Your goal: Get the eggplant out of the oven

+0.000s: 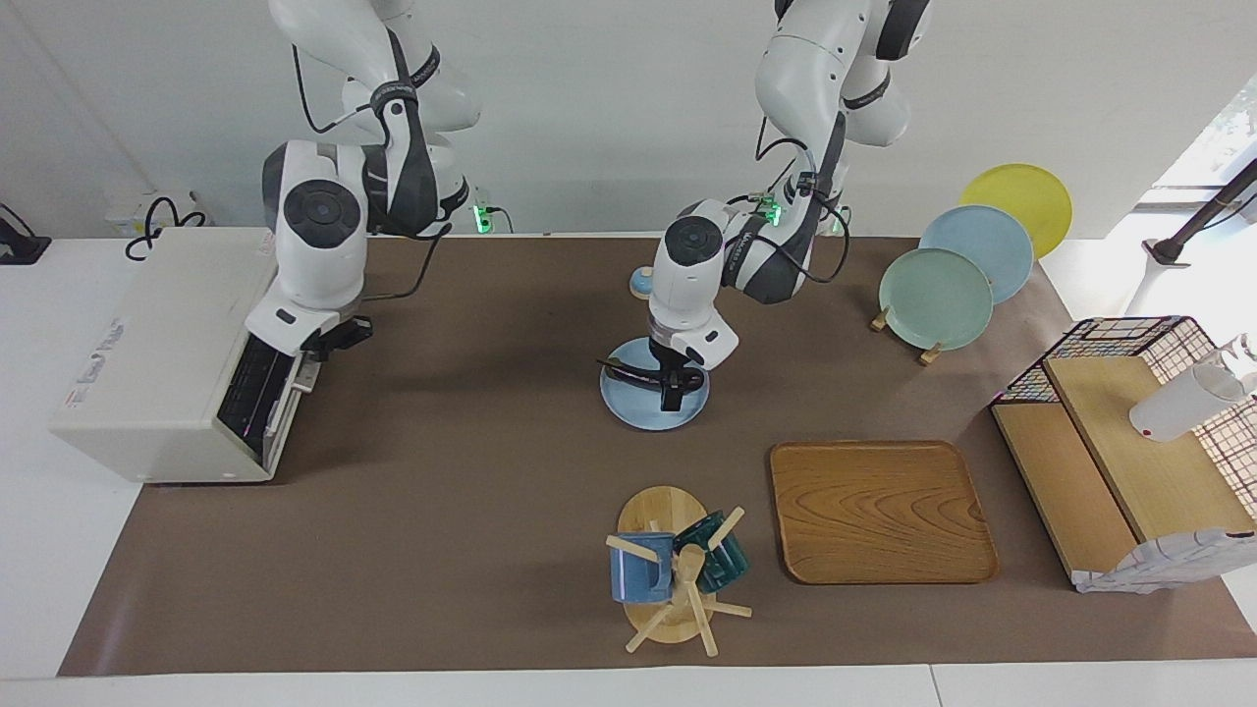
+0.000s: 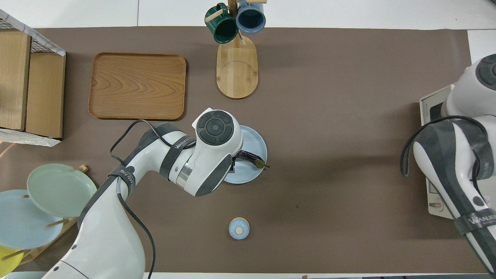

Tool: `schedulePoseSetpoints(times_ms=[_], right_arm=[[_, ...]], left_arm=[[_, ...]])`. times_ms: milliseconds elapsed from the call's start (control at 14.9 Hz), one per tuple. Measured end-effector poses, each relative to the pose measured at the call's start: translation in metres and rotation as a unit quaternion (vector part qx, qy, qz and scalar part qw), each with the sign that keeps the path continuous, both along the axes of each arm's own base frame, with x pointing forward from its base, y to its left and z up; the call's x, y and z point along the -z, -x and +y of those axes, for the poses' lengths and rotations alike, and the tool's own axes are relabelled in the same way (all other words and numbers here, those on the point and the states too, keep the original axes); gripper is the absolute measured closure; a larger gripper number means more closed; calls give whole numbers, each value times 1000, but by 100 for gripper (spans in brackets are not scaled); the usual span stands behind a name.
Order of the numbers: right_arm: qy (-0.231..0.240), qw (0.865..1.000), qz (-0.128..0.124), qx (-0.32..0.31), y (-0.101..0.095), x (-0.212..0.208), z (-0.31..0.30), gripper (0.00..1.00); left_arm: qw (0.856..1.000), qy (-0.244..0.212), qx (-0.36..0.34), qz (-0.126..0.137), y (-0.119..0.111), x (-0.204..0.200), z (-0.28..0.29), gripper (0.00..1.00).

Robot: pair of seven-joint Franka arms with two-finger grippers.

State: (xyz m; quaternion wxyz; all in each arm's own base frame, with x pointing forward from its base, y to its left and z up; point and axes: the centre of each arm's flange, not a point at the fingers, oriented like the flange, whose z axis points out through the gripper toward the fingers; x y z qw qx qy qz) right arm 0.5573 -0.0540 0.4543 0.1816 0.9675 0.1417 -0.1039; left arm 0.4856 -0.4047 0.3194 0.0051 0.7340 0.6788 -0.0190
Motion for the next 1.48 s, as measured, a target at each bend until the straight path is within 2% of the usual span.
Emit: schedulePoseSetpoints(times_ms=[202,269,403,538,605,739,874,941,1142,1209,1277,1478], right_arm=[[-33,999,-2,19,0,-7,-13,99],[-42,999,6,31,3,-10,-16,99],[-72,996,16,55,7,-22,-16,99],[-104,992,2,69,9,-50,-10,95],[-112,991,-6,69,11,-66,-6,89],[-137,988,-11,75,21,-91,3,69],[-172,982,-14,81,29,-112,12,51],[-179,980,-19,84,32,-120,15,37],[-180,979,-25,90,34,-126,16,7],[-180,979,-25,90,33,-125,16,0],[-177,980,-26,89,33,-125,16,0],[-155,986,-28,56,28,-130,45,0]], left_arm=[[1000,0,-1,0,5,4,-3,4],[1000,1,-2,-1,5,5,-3,13],[1000,0,-2,-1,6,6,-2,37],[1000,-1,3,-3,5,6,-2,61],[1000,-1,8,-5,4,4,-2,64],[1000,4,13,-14,-4,-8,2,64],[999,7,25,-24,-24,-36,19,64],[999,6,41,-27,-37,-54,34,64],[990,1,140,-29,-76,-94,86,64],[982,0,188,-31,-87,-98,102,64],[971,-1,236,-32,-95,-98,119,64],[925,-3,379,-33,-120,-93,175,64]])
